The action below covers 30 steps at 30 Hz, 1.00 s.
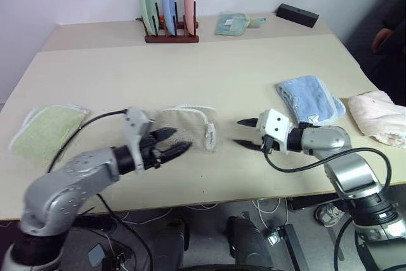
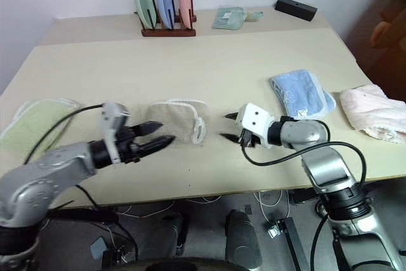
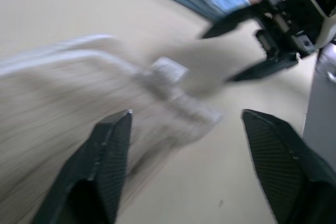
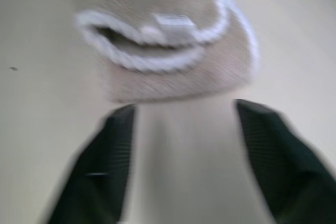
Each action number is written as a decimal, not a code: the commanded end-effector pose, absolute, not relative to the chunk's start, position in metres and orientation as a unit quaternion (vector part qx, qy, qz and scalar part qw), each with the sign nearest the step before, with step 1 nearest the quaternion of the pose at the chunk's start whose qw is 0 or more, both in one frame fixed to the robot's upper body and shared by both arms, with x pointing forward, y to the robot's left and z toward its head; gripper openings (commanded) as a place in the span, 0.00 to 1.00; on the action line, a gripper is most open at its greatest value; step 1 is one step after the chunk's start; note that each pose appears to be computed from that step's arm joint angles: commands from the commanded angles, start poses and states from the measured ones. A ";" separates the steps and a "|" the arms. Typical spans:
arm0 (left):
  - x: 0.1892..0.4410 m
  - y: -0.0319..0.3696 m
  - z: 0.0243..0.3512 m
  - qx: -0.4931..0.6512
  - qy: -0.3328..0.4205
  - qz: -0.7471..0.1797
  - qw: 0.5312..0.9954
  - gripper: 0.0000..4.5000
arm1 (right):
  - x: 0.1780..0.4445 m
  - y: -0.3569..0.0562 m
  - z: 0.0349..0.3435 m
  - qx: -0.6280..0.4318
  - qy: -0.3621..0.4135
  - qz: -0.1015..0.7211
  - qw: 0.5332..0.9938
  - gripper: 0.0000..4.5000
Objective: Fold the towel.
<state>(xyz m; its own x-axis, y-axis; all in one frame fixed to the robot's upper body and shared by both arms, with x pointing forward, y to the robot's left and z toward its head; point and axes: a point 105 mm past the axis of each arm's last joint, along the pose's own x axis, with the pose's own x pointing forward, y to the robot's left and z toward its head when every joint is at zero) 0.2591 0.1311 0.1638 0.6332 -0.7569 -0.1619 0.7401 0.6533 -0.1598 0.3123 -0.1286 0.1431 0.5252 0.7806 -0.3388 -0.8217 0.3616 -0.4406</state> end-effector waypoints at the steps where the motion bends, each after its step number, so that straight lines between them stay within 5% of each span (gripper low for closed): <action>1: 0.264 0.159 0.186 -0.007 0.063 -0.362 0.930 0.55 | 0.324 -0.125 0.177 -0.246 -0.017 0.463 0.851 0.21; 3: 0.280 0.171 0.184 0.020 0.057 -0.315 0.947 0.33 | 0.331 -0.119 0.186 -0.219 -0.032 0.453 0.863 0.00; 4: 0.288 0.171 0.181 0.030 0.057 -0.297 0.953 0.23 | 0.334 -0.113 0.189 -0.207 -0.036 0.453 0.866 0.00; 12: 0.331 0.129 0.138 0.059 0.077 -0.300 0.949 0.23 | 0.343 -0.056 0.164 -0.197 -0.012 0.493 0.847 0.00; 21: 0.336 0.119 0.084 0.091 0.130 -0.319 0.935 0.23 | 0.348 -0.056 0.075 -0.252 0.103 0.487 0.830 0.00; 27: 0.330 0.133 0.095 0.068 0.093 -0.305 0.945 0.23 | 0.349 -0.067 0.100 -0.220 0.075 0.484 0.844 0.00; 30: 0.329 0.147 0.119 0.021 0.057 -0.278 0.959 0.23 | 0.351 -0.075 0.126 -0.179 0.055 0.477 0.859 0.19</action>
<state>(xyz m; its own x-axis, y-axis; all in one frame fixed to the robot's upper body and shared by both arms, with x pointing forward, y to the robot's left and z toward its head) 0.3279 0.1353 0.0991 0.8084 -0.5585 -0.1857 0.5694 0.8221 0.0063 0.3501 -0.0698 0.1051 0.5204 0.7892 -0.3259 -0.8525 0.4583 -0.2514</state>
